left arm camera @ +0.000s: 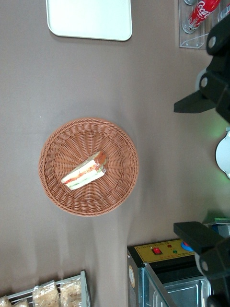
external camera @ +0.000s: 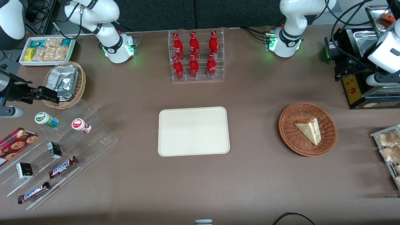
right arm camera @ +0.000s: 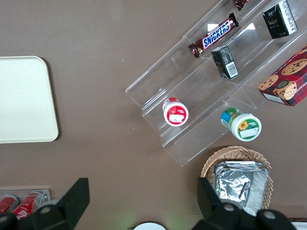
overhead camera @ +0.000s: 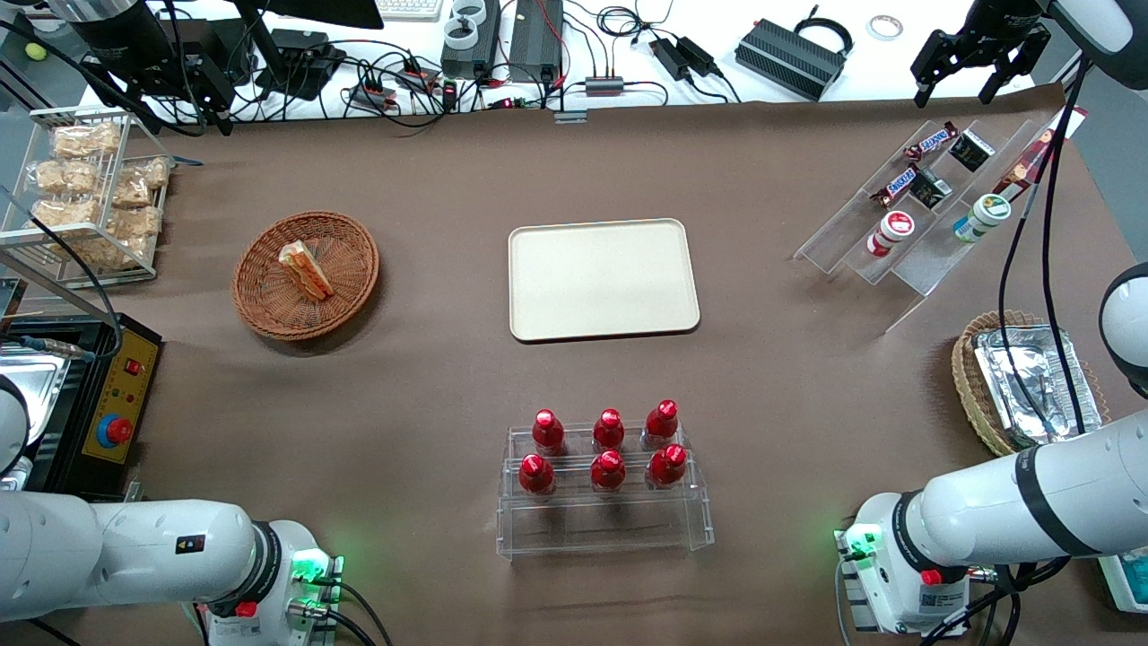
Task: Place sandwich from basket to tray
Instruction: 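Move the left gripper over the sandwich in the wicker basket, then lower the left gripper and close it on the triangular sandwich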
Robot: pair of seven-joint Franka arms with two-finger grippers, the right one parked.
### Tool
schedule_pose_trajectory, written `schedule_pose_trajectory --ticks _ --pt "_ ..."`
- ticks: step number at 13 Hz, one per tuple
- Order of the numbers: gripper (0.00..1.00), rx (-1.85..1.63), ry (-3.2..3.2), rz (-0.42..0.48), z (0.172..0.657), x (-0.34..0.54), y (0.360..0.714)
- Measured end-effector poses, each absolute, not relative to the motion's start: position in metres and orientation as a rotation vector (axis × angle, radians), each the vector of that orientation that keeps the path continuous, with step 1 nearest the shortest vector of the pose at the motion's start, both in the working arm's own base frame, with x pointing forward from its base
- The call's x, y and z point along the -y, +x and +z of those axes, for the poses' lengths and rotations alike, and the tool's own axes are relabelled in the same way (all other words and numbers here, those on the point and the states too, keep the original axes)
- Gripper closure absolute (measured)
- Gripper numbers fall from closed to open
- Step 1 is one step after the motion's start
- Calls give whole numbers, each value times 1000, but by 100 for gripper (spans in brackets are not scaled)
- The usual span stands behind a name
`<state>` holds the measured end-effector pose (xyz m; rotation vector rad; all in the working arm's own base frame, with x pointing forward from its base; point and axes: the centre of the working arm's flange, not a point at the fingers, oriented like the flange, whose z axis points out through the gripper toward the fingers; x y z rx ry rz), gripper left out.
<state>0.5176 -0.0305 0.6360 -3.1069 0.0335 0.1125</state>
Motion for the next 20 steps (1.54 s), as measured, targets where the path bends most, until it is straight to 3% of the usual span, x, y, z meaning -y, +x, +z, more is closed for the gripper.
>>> schedule_pose_trajectory --ticks 4,7,8,14,20 --pt "0 0 -3102 155 625 29 523" --pt "0 327 -3040 297 559 17 552" --pt "0 410 -3024 304 530 14 561" --pt "0 912 -2927 166 409 -3 563" --pt "0 1126 -2841 191 310 -19 564"
